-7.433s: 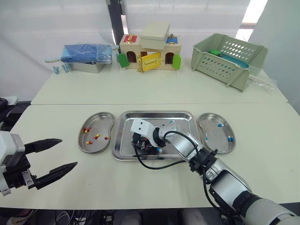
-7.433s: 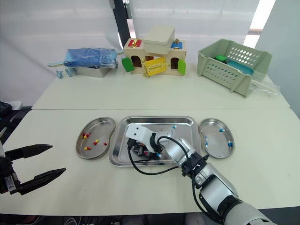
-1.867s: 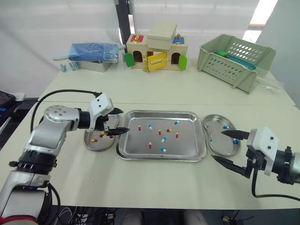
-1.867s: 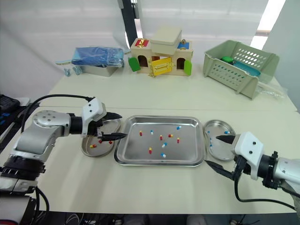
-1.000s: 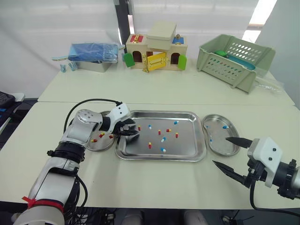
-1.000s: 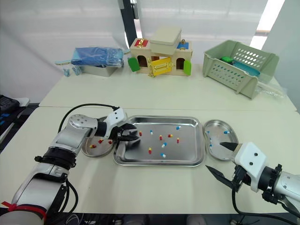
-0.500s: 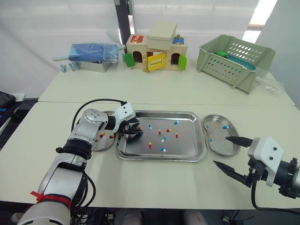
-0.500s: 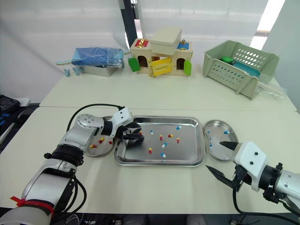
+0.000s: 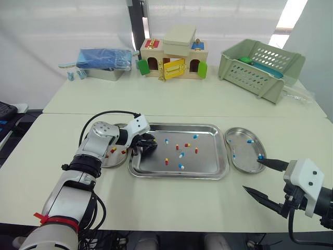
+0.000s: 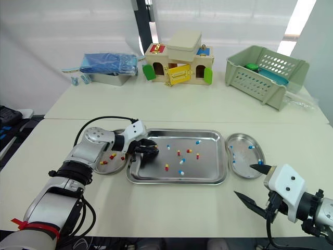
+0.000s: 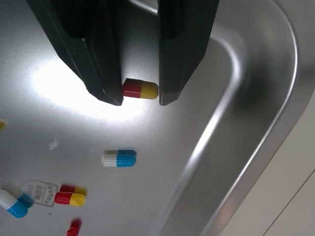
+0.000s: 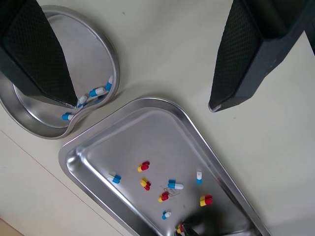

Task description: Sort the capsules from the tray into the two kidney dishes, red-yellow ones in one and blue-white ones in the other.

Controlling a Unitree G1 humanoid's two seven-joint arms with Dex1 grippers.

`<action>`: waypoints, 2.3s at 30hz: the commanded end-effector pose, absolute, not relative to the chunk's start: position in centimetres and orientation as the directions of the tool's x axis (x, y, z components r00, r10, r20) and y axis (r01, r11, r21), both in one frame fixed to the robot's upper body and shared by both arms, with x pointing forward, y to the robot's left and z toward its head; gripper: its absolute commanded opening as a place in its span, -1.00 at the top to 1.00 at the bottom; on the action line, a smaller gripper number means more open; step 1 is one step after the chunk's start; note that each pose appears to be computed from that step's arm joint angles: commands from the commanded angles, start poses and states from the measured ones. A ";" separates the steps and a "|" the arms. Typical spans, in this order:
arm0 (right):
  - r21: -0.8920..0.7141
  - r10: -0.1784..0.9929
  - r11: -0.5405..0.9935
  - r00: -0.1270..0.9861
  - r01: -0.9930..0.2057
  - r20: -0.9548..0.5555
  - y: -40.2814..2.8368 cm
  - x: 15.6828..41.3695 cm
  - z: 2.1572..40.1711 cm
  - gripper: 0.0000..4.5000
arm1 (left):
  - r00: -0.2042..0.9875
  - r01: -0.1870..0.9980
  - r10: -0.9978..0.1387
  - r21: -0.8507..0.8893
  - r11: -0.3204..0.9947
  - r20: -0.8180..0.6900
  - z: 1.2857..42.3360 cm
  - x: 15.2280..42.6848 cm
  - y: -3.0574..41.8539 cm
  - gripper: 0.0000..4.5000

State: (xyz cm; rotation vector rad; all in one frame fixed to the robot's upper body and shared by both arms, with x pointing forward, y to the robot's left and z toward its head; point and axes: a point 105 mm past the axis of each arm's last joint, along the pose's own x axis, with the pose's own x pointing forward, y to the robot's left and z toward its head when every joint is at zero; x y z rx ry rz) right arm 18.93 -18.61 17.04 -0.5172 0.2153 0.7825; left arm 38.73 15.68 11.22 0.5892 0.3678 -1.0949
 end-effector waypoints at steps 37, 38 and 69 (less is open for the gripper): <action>-0.415 0.676 0.523 0.659 -0.745 -0.331 -17.5 20.3 18.8 -1.00 | 0.683 0.730 -0.622 0.337 0.595 -0.382 19.5 36.2 23.4 0.82; -0.415 0.677 0.520 0.656 -0.747 -0.332 -17.5 20.3 18.8 -1.00 | 0.698 0.715 -0.602 0.336 0.613 -0.388 19.3 35.9 24.1 0.82; -0.406 0.726 0.455 0.594 -0.792 -0.346 -17.8 22.4 18.9 -1.00 | 0.745 0.667 -0.627 0.275 0.693 -0.228 20.8 29.6 26.4 -0.98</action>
